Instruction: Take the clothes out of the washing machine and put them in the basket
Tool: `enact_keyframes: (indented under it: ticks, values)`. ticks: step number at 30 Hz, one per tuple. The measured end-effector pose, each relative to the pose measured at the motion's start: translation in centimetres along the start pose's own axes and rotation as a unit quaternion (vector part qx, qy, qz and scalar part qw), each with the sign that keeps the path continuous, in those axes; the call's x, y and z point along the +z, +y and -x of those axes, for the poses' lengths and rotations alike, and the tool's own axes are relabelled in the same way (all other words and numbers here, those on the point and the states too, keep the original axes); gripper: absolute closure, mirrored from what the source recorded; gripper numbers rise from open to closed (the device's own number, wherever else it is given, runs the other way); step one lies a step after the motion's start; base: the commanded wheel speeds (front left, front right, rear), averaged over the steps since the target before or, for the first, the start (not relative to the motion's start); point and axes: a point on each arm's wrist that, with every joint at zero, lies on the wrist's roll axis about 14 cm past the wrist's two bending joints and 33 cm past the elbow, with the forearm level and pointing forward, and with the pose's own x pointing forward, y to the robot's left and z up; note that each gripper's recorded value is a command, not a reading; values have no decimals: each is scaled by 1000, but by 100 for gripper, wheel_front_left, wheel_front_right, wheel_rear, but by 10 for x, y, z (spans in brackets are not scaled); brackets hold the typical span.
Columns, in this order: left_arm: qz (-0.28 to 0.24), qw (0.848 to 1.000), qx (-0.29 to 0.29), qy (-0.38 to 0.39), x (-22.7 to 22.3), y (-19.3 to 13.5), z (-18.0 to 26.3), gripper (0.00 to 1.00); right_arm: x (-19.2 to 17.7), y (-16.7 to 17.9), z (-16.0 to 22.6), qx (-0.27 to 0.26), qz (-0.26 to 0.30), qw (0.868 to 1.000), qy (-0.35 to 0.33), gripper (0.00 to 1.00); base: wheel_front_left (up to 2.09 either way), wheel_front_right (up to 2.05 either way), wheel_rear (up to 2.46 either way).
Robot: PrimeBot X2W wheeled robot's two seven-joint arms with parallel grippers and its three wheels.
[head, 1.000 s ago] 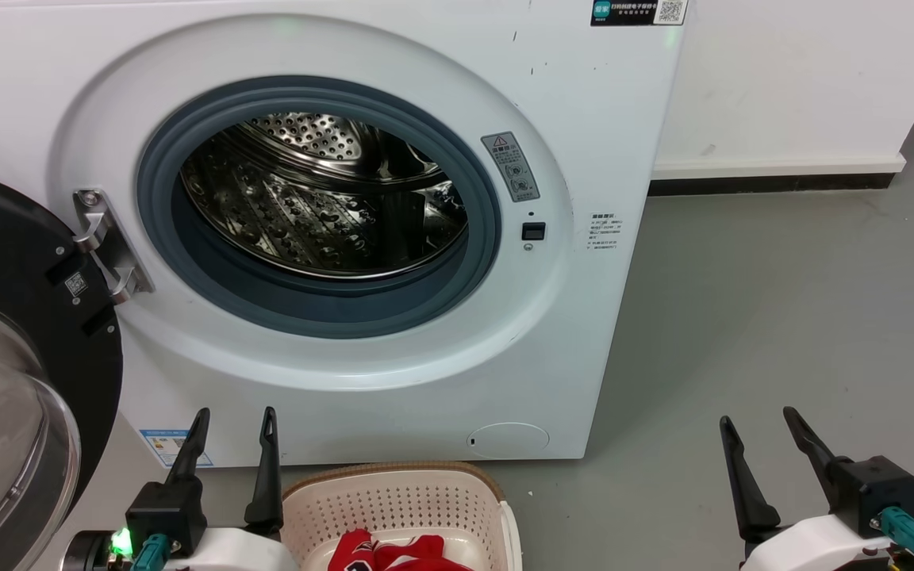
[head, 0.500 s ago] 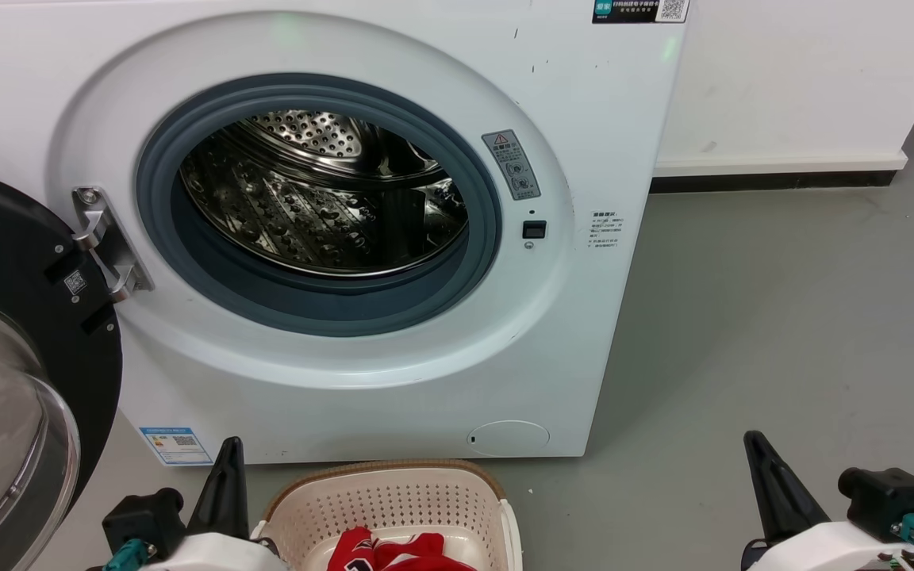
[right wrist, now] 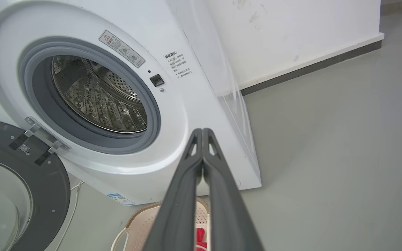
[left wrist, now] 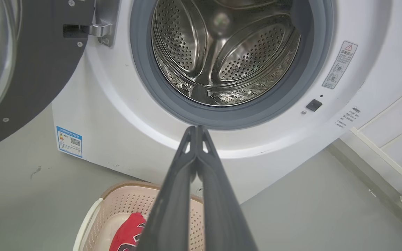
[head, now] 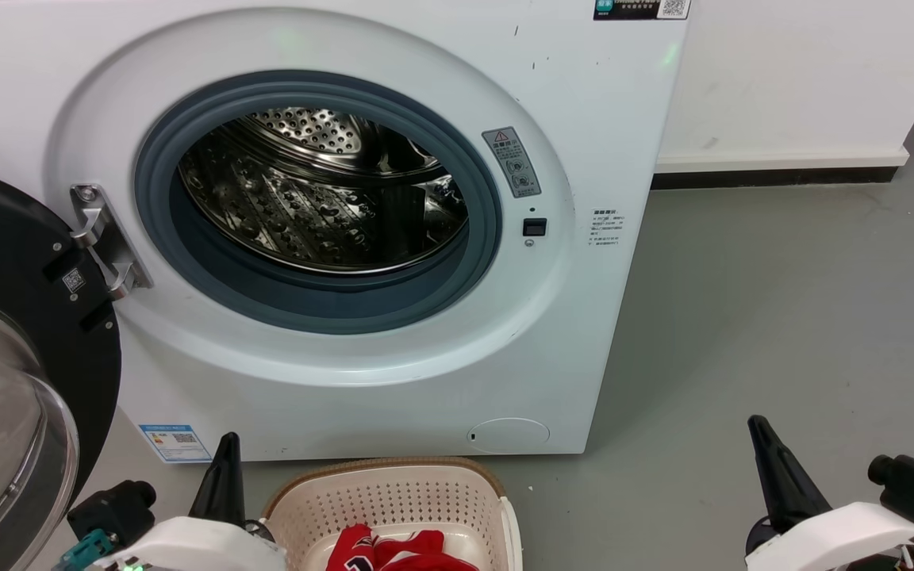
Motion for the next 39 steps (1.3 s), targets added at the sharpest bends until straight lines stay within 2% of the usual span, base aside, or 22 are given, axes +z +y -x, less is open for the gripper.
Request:
enact_keyframes:
  ticks: [18, 39]
  values:
    - [139, 990, 5, 12, 0, 2, -9, 100, 5, -6, -9, -4, -140, 990, -12, 100, 0, 0, 0]
    - [270, 963, 0, 18, 1, 1, -17, 100, 9, -14, -17, -10, -272, 962, -23, 100, 0, 0, 0]
